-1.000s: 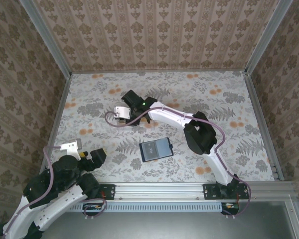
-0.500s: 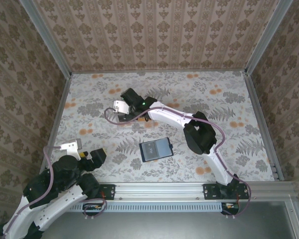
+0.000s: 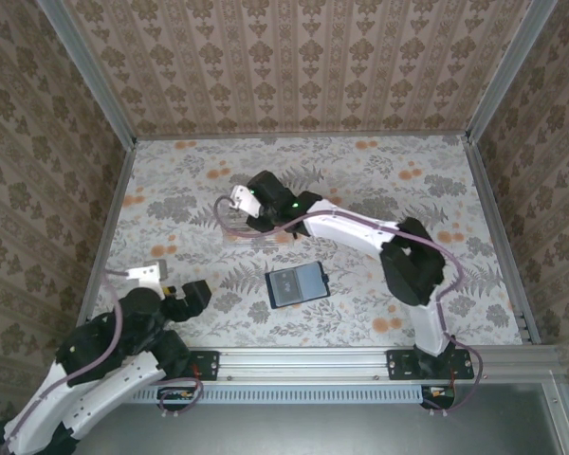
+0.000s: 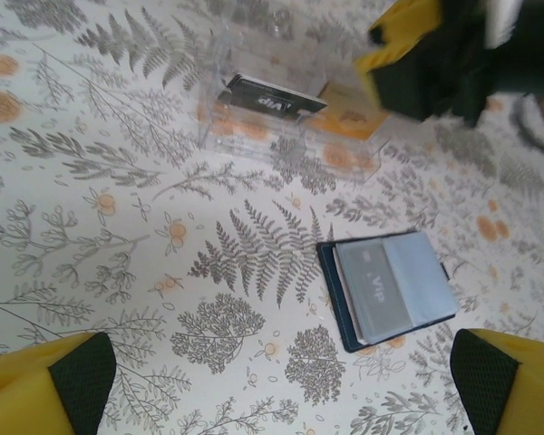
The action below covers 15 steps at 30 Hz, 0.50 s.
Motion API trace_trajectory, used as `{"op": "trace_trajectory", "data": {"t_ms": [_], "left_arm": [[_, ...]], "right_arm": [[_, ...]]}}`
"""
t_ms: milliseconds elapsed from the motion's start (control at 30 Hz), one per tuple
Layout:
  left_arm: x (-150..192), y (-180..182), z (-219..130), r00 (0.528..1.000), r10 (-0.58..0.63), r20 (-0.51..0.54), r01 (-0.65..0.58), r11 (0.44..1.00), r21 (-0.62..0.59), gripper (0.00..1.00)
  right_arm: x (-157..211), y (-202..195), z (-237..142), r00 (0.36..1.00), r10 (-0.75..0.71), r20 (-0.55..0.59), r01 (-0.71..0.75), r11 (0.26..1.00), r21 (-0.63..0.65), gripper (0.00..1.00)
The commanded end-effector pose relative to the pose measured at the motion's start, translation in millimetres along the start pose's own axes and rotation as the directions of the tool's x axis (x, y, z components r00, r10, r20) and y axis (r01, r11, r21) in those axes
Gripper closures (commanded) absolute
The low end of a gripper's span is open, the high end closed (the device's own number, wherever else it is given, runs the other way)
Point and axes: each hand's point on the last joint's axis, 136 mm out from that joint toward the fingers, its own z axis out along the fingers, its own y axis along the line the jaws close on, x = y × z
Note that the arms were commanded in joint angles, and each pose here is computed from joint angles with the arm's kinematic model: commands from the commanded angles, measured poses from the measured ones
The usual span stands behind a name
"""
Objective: Take the credit cards out of the card holder
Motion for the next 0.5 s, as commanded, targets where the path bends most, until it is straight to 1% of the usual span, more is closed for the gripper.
{"op": "trace_trajectory", "data": {"t_ms": [0, 133, 200, 367, 467], "left_arm": [[10, -26, 23, 0.998, 0.013, -0.063, -0.009, 0.998, 0.067, 0.04], [19, -45, 49, 0.993, 0.002, -0.115, 0.010, 0.995, 0.096, 0.08], [27, -54, 63, 0.989, -0.012, -0.148, 0.029, 0.993, 0.117, 0.10], [46, -66, 92, 0.978, -0.053, -0.203, 0.080, 0.989, 0.124, 0.15], [57, -74, 107, 0.971, -0.076, -0.225, 0.110, 0.984, 0.139, 0.17]], "right_arm": [[-12, -19, -44, 0.954, 0.285, 0.096, -0.289, 0.957, 0.025, 0.60], [23, -7, -69, 0.896, 0.439, 0.067, -0.440, 0.898, 0.001, 0.61], [46, 2, -81, 0.856, 0.515, 0.047, -0.515, 0.857, -0.012, 0.61], [111, 35, -94, 0.750, 0.657, -0.071, -0.661, 0.749, -0.047, 0.59], [147, 59, -90, 0.708, 0.689, -0.154, -0.702, 0.710, -0.055, 0.59]]}}
